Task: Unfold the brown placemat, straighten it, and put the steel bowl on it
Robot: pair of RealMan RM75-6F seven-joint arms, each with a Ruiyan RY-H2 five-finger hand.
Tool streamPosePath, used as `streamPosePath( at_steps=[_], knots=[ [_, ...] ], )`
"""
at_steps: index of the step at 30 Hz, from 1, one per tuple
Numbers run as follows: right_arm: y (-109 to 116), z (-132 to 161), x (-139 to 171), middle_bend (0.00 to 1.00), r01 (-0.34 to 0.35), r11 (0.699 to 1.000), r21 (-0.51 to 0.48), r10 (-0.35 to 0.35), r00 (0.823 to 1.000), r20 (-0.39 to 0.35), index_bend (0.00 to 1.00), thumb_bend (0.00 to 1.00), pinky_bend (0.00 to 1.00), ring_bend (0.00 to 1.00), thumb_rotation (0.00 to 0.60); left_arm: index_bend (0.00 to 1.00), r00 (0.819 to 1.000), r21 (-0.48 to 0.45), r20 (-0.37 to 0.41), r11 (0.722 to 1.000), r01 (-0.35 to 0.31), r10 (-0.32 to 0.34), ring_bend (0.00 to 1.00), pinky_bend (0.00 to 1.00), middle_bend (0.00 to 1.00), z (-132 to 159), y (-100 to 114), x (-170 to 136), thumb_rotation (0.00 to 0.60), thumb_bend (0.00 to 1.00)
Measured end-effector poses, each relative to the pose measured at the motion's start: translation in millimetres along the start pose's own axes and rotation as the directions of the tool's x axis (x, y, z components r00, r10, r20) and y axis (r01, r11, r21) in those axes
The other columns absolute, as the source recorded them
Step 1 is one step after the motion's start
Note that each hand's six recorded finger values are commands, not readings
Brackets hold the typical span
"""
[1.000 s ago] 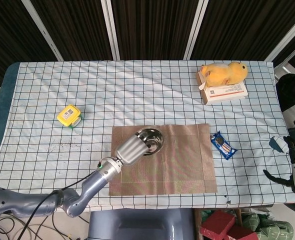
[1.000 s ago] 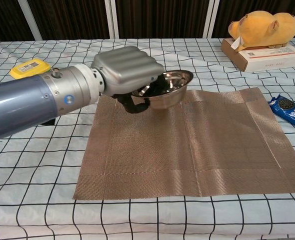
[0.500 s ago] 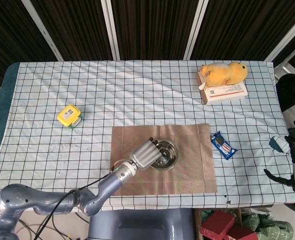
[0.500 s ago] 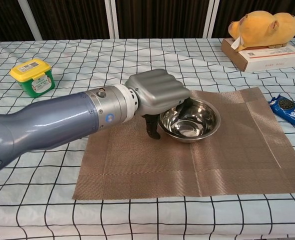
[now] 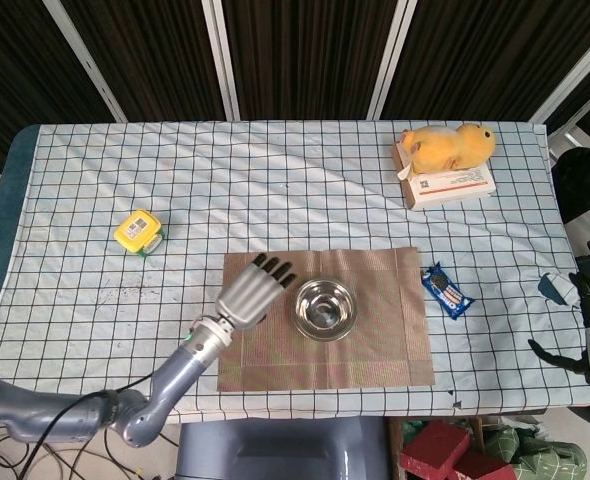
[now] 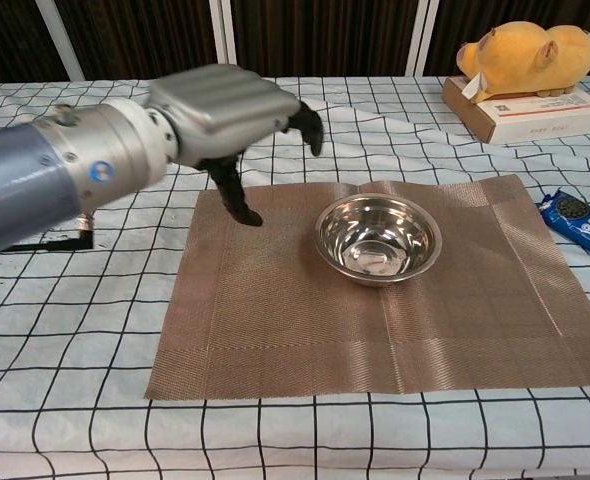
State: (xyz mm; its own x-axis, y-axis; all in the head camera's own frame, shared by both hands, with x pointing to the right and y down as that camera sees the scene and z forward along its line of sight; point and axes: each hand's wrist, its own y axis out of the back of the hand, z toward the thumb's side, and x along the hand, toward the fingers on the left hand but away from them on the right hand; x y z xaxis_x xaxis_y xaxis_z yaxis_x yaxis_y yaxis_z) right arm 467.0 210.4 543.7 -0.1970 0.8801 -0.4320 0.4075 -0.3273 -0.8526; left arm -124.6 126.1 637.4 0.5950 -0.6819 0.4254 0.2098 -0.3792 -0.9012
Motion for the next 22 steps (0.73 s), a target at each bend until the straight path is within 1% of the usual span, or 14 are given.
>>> streamPosePath(
  at_steps=[2, 4, 7, 10, 11, 13, 14, 17, 19, 20, 22],
  knots=[
    [0, 0, 0, 0.0, 0.001, 1.0, 0.01, -0.001, 1.0, -0.002, 0.0, 0.11, 0.16, 0.0, 0.6, 0.26, 0.997, -0.019, -0.073, 1.0, -0.015, 0.014, 0.19, 0.25, 0.21, -28, 5, -17, 0.6, 0.07],
    [-1, 0, 0, 0.0, 0.001, 1.0, 0.017, -0.001, 1.0, -0.003, 0.0, 0.11, 0.16, 0.0, 0.6, 0.25, 0.991, -0.03, -0.134, 0.999, -0.024, 0.02, 0.18, 0.24, 0.2, -51, 7, -34, 0.6, 0.07],
    [-2, 0, 0, 0.0, 0.001, 1.0, 0.02, -0.001, 1.0, -0.002, 0.0, 0.11, 0.16, 0.0, 0.6, 0.2, 0.972, -0.047, -0.233, 0.998, -0.028, 0.017, 0.14, 0.21, 0.16, -88, 8, -68, 0.6, 0.07],
    [-2, 1, 0, 0.0, 0.001, 0.999, 0.032, -0.001, 1.0, -0.003, 0.0, 0.11, 0.16, 0.0, 0.6, 0.12, 0.944, -0.06, -0.33, 0.998, -0.03, 0.009, 0.08, 0.17, 0.1, -123, 6, -109, 0.6, 0.07],
    [-3, 1, 0, 0.0, 0.001, 0.999, 0.036, -0.001, 1.0, -0.004, 0.0, 0.11, 0.16, 0.0, 0.6, 0.09, 0.93, -0.068, -0.367, 0.997, -0.031, 0.004, 0.07, 0.15, 0.08, -135, 4, -127, 0.6, 0.07],
    [-4, 1, 0, 0.0, 0.001, 0.999, 0.045, -0.001, 1.0, -0.006, 0.0, 0.11, 0.16, 0.0, 0.6, 0.05, 0.909, -0.083, -0.416, 0.996, -0.028, -0.009, 0.05, 0.12, 0.05, -150, 1, -152, 0.6, 0.06],
    [-4, 2, 0, 0.0, 0.0, 0.999, 0.05, 0.0, 1.0, -0.008, 0.0, 0.11, 0.16, 0.0, 0.6, 0.03, 0.894, -0.094, -0.447, 0.995, -0.024, -0.021, 0.04, 0.11, 0.04, -159, -2, -168, 0.6, 0.06],
    [-6, 4, 1, 0.0, 0.0, 0.998, 0.067, 0.001, 1.0, -0.016, 0.0, 0.11, 0.16, 0.0, 0.6, 0.0, 0.863, -0.123, -0.503, 0.992, -0.018, -0.047, 0.02, 0.08, 0.01, -173, -10, -202, 0.6, 0.05],
    [-7, 5, 2, 0.0, 0.001, 0.997, 0.081, 0.0, 1.0, -0.024, 0.0, 0.11, 0.16, 0.0, 0.6, 0.0, 0.845, -0.131, -0.533, 0.991, -0.024, -0.05, 0.02, 0.07, 0.0, -180, -14, -221, 0.6, 0.05],
    [-8, 5, 2, 0.0, 0.002, 0.996, 0.087, 0.0, 1.0, -0.027, 0.0, 0.11, 0.16, 0.0, 0.6, 0.0, 0.832, -0.133, -0.553, 0.991, -0.027, -0.051, 0.02, 0.07, 0.0, -184, -17, -233, 0.6, 0.05],
    [-9, 5, 3, 0.0, 0.003, 0.995, 0.099, 0.001, 1.0, -0.031, 0.0, 0.11, 0.16, 0.0, 0.6, 0.0, 0.812, -0.138, -0.582, 0.99, -0.036, -0.052, 0.02, 0.07, 0.0, -190, -21, -249, 0.6, 0.05]
  ],
)
